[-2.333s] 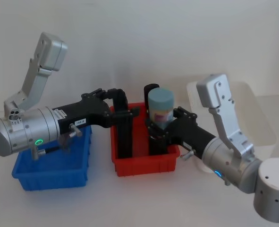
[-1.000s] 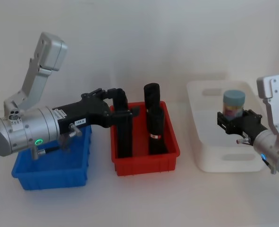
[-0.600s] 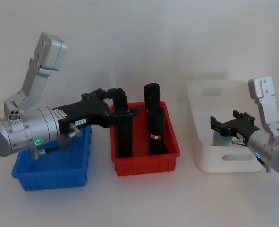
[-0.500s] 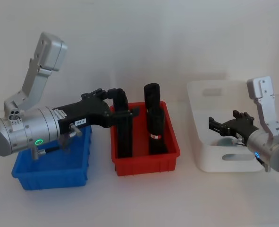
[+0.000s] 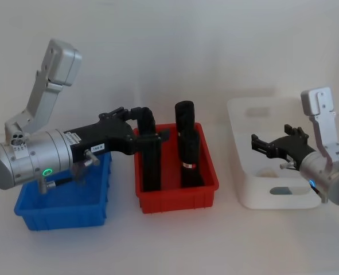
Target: Pick the cotton swabs from the blue box and place them into the white box.
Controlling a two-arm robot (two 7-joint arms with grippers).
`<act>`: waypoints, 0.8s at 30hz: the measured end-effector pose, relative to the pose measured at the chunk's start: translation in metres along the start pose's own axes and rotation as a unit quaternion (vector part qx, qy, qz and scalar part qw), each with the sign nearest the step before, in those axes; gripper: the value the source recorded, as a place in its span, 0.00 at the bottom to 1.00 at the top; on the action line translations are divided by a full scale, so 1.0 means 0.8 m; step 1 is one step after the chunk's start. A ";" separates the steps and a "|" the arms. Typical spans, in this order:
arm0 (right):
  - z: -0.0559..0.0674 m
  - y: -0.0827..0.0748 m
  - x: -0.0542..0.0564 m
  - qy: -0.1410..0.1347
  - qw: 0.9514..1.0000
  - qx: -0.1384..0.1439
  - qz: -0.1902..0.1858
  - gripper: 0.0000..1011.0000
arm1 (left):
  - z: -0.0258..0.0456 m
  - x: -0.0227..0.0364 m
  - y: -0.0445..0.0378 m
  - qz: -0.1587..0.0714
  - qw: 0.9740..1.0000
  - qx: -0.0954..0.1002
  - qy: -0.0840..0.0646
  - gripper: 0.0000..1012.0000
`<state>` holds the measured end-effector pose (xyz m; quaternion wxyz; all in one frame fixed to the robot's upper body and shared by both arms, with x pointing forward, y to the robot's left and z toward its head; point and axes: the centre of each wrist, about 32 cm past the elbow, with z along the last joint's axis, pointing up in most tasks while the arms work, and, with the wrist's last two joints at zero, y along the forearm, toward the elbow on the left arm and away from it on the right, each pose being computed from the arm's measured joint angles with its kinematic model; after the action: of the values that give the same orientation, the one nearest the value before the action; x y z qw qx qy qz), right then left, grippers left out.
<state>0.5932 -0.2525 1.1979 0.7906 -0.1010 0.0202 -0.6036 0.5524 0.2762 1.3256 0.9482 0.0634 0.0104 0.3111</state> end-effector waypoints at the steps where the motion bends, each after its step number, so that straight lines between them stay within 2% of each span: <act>1: 0.001 -0.001 0.000 -0.001 1.000 0.003 -0.001 0.99 | 0.0000 0.0000 0.000 0.000 1.000 0.000 0.000 0.99; 11: 0.012 -0.019 -0.004 -0.010 0.999 0.049 -0.013 0.99 | 0.0000 0.0000 0.000 0.000 1.000 0.000 0.000 0.99; 24: 0.019 -0.030 -0.007 -0.013 0.997 0.073 -0.019 0.99 | 0.0000 0.0000 0.000 0.000 1.000 0.000 0.000 0.99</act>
<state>0.5714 -0.2512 1.2167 0.7843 -0.0515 -0.0360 -0.6171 0.5524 0.2762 1.3256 0.9482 0.0634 0.0104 0.3111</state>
